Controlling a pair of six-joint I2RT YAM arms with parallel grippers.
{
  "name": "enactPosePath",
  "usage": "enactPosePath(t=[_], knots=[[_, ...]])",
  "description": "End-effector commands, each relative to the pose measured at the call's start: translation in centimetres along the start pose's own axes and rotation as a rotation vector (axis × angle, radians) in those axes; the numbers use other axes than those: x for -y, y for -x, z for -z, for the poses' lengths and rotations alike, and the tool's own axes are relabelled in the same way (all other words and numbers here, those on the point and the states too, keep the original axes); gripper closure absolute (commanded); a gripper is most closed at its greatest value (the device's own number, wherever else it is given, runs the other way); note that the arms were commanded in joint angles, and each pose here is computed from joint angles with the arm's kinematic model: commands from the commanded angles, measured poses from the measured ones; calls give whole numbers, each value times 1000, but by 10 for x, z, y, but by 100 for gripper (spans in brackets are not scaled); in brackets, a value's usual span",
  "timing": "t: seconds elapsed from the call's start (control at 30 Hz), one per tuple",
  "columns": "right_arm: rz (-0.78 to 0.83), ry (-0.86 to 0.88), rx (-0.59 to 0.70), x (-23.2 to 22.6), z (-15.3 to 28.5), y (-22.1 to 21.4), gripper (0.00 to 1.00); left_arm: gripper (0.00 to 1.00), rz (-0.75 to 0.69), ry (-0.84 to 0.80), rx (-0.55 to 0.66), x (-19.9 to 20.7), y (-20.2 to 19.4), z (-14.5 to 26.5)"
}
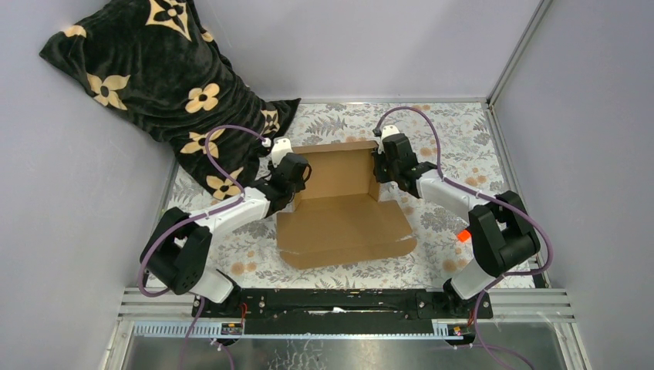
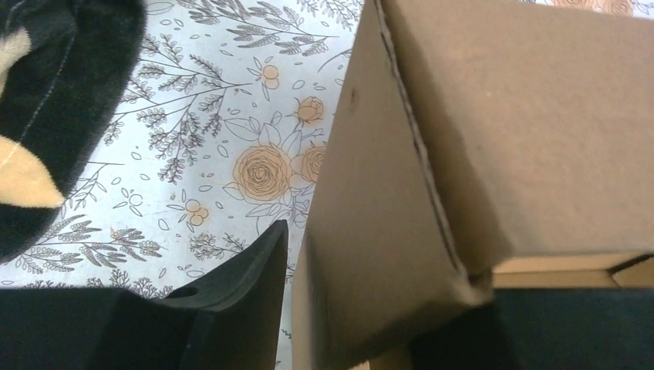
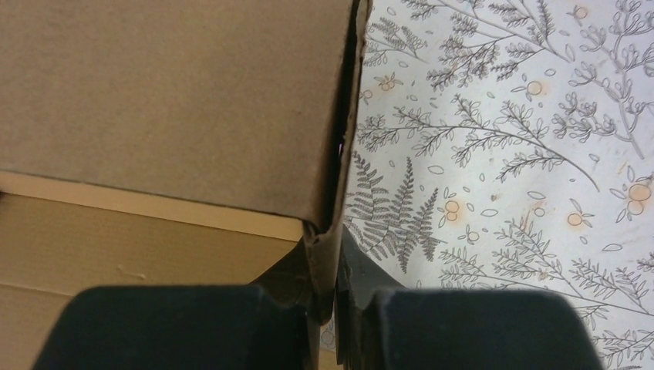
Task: Fold the paper box
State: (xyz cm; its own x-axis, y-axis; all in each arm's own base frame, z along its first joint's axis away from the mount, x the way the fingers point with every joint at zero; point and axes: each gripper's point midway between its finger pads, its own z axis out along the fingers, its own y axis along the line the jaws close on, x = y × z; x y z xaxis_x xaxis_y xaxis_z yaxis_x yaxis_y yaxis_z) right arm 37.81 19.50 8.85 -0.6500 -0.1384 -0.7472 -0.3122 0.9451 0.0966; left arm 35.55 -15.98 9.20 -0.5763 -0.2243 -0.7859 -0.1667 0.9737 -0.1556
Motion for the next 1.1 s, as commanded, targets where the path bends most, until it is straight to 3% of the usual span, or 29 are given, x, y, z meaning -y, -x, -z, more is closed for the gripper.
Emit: enactPosePath(t=[0.0, 0.23, 0.43, 0.83, 1.07], knots=[[8, 64, -212, -9, 17, -57, 100, 54, -31, 90, 93, -15, 24, 2], [6, 68, -220, -9, 24, -61, 100, 62, -58, 117, 106, -22, 24, 1], [2, 54, -220, -6, 30, -65, 100, 83, -75, 140, 109, -29, 23, 4], [9, 14, -191, 1, 41, -54, 100, 84, -84, 186, 131, -41, 27, 11], [16, -21, -183, 8, 44, -53, 100, 98, -91, 232, 144, -48, 32, 13]])
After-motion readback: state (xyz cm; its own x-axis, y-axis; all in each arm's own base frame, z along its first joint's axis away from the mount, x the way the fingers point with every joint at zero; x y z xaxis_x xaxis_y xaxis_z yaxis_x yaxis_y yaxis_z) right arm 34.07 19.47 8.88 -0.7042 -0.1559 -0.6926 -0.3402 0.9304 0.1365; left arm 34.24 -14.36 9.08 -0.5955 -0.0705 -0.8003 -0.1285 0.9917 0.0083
